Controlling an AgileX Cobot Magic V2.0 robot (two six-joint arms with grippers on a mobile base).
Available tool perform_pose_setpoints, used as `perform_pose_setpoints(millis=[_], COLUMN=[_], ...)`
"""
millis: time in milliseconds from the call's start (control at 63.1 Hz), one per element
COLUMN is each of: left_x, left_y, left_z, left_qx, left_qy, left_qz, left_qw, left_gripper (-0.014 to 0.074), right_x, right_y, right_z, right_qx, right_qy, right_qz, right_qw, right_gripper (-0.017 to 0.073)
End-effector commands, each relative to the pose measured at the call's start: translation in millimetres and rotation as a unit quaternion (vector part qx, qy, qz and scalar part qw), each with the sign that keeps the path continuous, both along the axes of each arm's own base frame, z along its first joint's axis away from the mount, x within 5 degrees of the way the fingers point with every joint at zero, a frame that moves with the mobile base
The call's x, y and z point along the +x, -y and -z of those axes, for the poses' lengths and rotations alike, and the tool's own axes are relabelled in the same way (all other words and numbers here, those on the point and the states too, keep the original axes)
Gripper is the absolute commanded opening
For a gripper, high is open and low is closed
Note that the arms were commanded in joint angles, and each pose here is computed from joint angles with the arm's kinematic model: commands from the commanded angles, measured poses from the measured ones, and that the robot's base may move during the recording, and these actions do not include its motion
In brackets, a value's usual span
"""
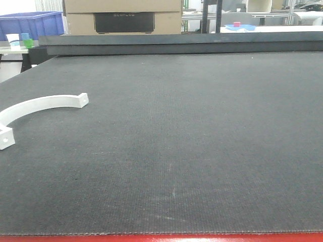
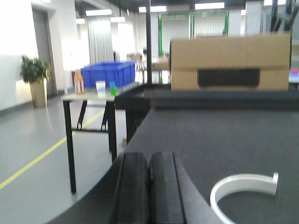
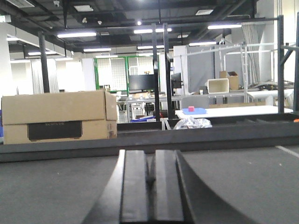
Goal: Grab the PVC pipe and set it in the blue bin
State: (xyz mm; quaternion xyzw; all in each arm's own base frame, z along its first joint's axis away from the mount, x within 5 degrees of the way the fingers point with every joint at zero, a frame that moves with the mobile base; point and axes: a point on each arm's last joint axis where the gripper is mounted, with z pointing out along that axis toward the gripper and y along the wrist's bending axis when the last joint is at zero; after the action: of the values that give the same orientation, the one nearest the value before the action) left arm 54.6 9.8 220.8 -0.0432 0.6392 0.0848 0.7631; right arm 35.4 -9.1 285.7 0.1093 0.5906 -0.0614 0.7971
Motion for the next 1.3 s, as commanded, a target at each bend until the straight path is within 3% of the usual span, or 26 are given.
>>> perform_pose_setpoints(millis=[0,111,269,349,570,745,840,998,1172,1283], left_x=[-1.1,-3.6,-9.0,-2.9,63.1,117.4,141.3,161.5,173.5,183.5], left_y=[-0.2,1.1,2.5,1.9,-10.8,-18.4,-21.9,-25.3,-28.3,-30.1], left_z=[-3.7,-13.5,-58.8,-79.8,-121.3,-127.7,-122.2,-117.6,-111.1,-99.5], left_qx=[-0.036,-0.047,-0.044,-0.053,-0.054,-0.094,-0.111,-0.119,-0.109,-0.111], left_qy=[0.017,-0.027,-0.016,-0.053,-0.189,-0.254,-0.284,-0.298,-0.304,-0.326], left_qz=[0.006,0.009,0.012,0.013,0.003,0.009,0.011,0.010,0.007,0.005], left_qw=[0.999,0.998,0.999,0.997,0.980,0.962,0.952,0.947,0.947,0.939], left_gripper=[-0.0111,-0.0111,-0.0111,-0.0111,-0.0111,-0.0111,-0.0111,-0.0111,-0.0111,-0.0111], right_x=[-8.0,-9.7,4.5,17.9,67.4,103.3,116.1,127.8,129.1,128.9], right_y=[-2.8,-3.8,-0.9,2.4,14.7,24.0,27.8,31.7,31.2,31.0], right_z=[-17.5,-34.8,-58.3,-69.2,-92.1,-85.4,-84.9,-91.6,-94.4,-93.8], right_qx=[-0.018,-0.026,-0.005,0.007,0.039,0.058,0.056,0.045,0.053,0.055], right_qy=[-0.009,-0.067,-0.153,-0.201,-0.326,-0.378,-0.365,-0.315,-0.297,-0.300], right_qz=[0.004,0.005,-0.004,-0.008,-0.022,-0.026,-0.024,-0.018,-0.021,-0.022], right_qw=[1.000,0.997,0.988,0.980,0.944,0.924,0.929,0.948,0.953,0.952], right_gripper=[-0.0162,-0.0162,-0.0162,-0.0162,-0.0162,-0.0162,-0.0162,-0.0162,-0.0162,-0.0162])
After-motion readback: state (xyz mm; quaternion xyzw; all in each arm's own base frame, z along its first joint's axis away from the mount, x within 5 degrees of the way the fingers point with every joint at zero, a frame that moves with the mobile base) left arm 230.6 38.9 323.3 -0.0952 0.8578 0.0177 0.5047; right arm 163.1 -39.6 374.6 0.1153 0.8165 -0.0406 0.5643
